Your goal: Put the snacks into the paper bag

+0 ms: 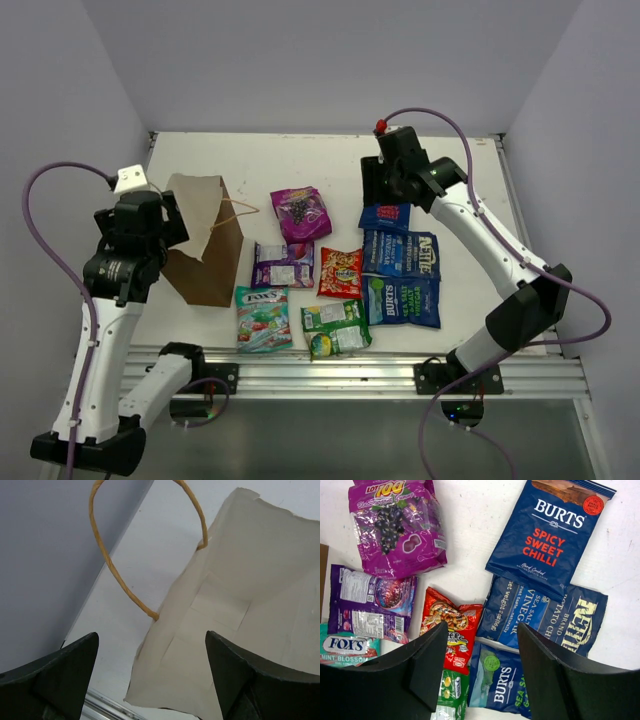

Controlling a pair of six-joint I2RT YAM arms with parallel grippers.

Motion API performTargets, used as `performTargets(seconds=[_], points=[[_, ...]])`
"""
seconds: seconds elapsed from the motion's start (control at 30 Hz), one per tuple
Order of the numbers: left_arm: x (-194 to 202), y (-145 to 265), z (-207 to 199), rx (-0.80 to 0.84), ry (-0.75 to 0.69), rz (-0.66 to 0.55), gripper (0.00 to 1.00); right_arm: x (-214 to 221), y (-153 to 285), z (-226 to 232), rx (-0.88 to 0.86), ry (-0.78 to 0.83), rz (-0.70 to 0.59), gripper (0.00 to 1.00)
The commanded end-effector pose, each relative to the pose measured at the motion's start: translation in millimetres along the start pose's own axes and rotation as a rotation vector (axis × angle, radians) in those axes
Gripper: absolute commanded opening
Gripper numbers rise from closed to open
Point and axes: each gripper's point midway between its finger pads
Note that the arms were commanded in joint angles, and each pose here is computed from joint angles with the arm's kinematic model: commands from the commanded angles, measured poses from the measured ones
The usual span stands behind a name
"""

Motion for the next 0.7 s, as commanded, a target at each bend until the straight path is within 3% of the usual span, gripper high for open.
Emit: performTargets(seconds=[0.0,0.1,0.4,0.43,0.67], points=[[-10.2,-10.7,8.7,-0.015,0.022,-0.053,0.91,-13.7,8.7,4.8,-0.01,-0.006,-0.05,0.62],[-4.5,-19.1,10.4,-0.032,0.03,-0.042,0.85,-13.5,6.4,4.9,-0.003,-0.006,-0.041,0.63],[-11.9,-26.0,-7.5,0.057,0.044,-0.056,0.18,-9.9,-11.7,-2.3,0.061,0.008,-0.019,0.65],[-10.7,-27.3,-12.2,0.078,0.045,-0.049,0.03,-6.8,-22.6,-5.0,0.082,0.026,-0.006,0.66],[-3.9,-29.3,-19.8,0.11,0.049,-0.028,0.0,-3.3,-76.4,-5.2,0.118,0.078,0.006,0.7]])
Point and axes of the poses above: each gripper's point midway between its finger pads, its own y axis back along the fingers, its own z axis along the line the jaws close on, x = y × z, and after that the axes turned 10 degrees about -y, right-handed
